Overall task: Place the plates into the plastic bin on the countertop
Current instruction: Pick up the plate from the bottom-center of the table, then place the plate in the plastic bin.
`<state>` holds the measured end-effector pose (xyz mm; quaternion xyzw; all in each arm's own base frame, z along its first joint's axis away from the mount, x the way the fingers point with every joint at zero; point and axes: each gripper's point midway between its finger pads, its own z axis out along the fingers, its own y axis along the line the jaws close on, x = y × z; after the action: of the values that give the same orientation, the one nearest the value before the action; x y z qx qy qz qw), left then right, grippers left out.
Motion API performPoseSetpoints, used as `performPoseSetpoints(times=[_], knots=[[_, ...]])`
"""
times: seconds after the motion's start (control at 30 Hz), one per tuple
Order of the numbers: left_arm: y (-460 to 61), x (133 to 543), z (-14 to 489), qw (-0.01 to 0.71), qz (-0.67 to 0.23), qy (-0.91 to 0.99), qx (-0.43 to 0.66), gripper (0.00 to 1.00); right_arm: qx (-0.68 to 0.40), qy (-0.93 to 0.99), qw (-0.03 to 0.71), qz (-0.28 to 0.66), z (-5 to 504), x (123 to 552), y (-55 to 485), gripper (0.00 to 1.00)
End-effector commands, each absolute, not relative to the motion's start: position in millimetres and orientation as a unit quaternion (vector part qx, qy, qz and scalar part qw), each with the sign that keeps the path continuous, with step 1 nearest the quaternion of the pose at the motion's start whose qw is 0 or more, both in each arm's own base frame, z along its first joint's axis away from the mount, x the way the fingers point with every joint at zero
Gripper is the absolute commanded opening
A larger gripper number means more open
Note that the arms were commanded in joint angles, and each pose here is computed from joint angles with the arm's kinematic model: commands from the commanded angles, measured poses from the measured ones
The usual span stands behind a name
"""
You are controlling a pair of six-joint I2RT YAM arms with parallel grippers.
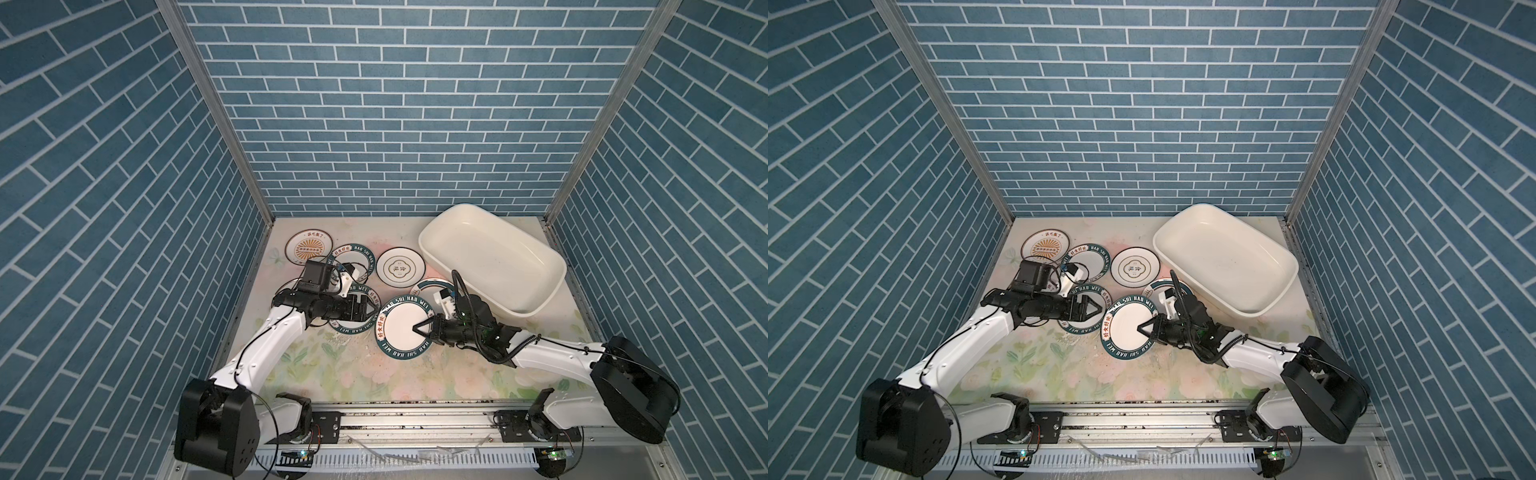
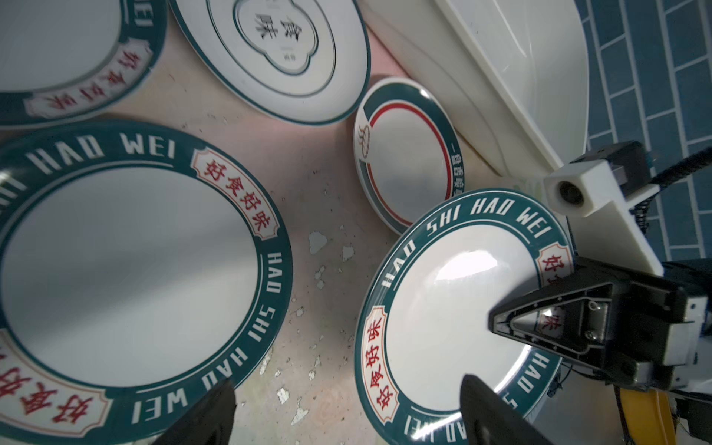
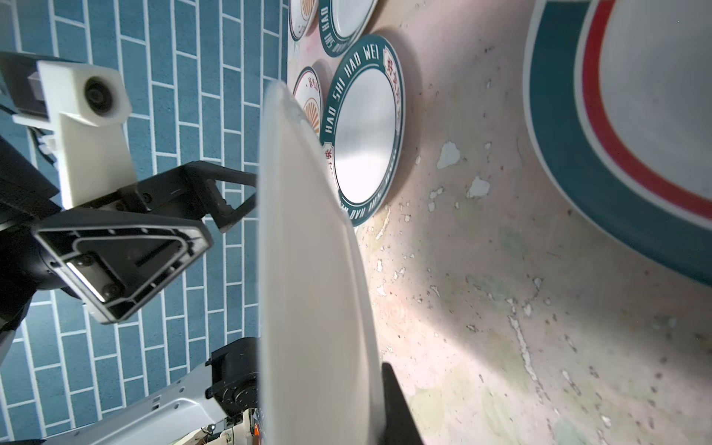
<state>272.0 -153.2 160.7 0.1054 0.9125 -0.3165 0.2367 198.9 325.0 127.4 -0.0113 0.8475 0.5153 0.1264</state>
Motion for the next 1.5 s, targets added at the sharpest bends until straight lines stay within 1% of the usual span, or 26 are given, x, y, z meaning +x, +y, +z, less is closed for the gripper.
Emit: performPoseSetpoints(times=[0.0,0.13,0.27,0.43,0.7,0.87,1.0,1.2,1.47], knots=[[-136,278,183,0.273,-0.303,0.908,0.094,0.92,-0.037,0.834,0.145,0.531,161,211,326,0.03],[-120,280,197,0.302,-0.297,0.903,0.072,0.92,-0.028,0.818,0.158,0.552,193,237,317,0.03],[-115,278,202,0.317,-0.293,0.899,0.071,0.92,-0.039,0.816,0.175,0.549,224,260,307,0.03],[-110,278,205,0.331,-0.286,0.897,0.068,0.92,-0.027,0.806,0.201,0.556,256,305,288,0.03],[-111,281,215,0.345,-0.291,0.890,0.073,0.92,0.019,0.791,0.241,0.563,276,380,243,0.03],[-112,278,218,0.350,-0.292,0.886,0.080,0.92,0.063,0.790,0.262,0.551,264,421,206,0.03],[-111,277,221,0.358,-0.290,0.884,0.083,0.93,0.109,0.787,0.272,0.543,241,451,175,0.03],[-110,275,221,0.361,-0.288,0.883,0.084,0.92,0.153,0.788,0.271,0.531,205,481,148,0.03],[-107,276,220,0.366,-0.281,0.883,0.081,0.92,0.202,0.794,0.255,0.514,148,513,127,0.03]])
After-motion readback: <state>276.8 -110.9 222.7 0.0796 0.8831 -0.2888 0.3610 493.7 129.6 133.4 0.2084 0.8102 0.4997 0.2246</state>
